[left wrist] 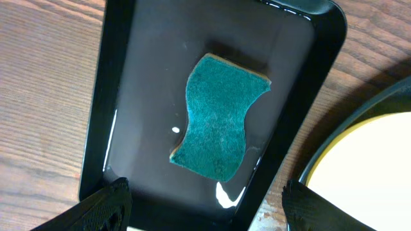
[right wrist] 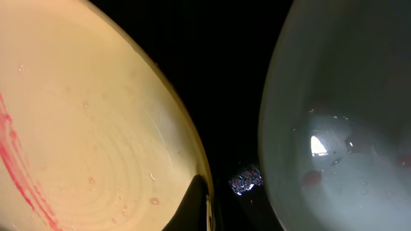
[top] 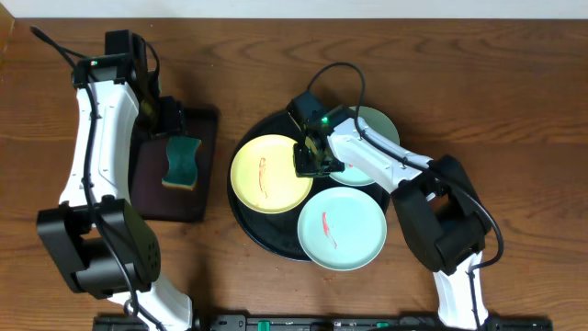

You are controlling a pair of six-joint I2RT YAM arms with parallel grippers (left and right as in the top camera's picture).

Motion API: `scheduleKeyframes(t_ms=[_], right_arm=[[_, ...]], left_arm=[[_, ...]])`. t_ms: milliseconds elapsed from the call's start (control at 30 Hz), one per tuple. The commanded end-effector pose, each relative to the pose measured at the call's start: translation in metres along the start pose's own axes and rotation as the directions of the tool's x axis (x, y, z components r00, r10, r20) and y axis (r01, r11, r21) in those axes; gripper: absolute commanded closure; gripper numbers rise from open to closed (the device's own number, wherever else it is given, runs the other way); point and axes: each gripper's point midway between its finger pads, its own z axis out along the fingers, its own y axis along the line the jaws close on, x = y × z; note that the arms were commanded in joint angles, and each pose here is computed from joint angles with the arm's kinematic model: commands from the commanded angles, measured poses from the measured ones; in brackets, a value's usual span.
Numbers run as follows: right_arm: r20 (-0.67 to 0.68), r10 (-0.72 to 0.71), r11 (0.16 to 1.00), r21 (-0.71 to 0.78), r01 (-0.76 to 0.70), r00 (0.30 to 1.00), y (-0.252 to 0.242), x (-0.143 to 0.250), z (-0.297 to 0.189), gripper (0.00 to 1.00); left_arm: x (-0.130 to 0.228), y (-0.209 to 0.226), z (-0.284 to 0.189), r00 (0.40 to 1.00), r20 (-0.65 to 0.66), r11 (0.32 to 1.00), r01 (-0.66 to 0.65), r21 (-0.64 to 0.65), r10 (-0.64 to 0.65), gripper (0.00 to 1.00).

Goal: Clean dirty plates on tray and stack at the side
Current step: 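Grasp the green-and-yellow sponge with the left gripper and lift it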

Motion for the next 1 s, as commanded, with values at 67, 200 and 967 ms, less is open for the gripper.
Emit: scheduleKeyframes(t_ms=[67, 200, 967], right_arm=[[-0.035, -0.003, 1.0, 0.005, 0.003, 0.999, 0.004, 0.011, 0.012, 0.99], [-0.031, -0.003, 1.0, 0.002, 0.004, 1.0, 0.004, 0.009, 0.012, 0.99], [-0.025, -0.005, 1.0, -0.003, 0.005, 1.0, 0.005, 0.008, 0.012, 0.99]], left_arm=[[0.006, 0.003, 0.026, 0.997, -0.074, 1.0, -0.016, -0.018, 0.015, 0.25], [0.008, 0.003, 0.041, 0.993, -0.115, 0.999, -0.041, -0.018, 0.039, 0.25], [0.031, -0.011, 0.139, 0.923, -0.335, 0.981, -0.171, 0.087, 0.19, 0.51]])
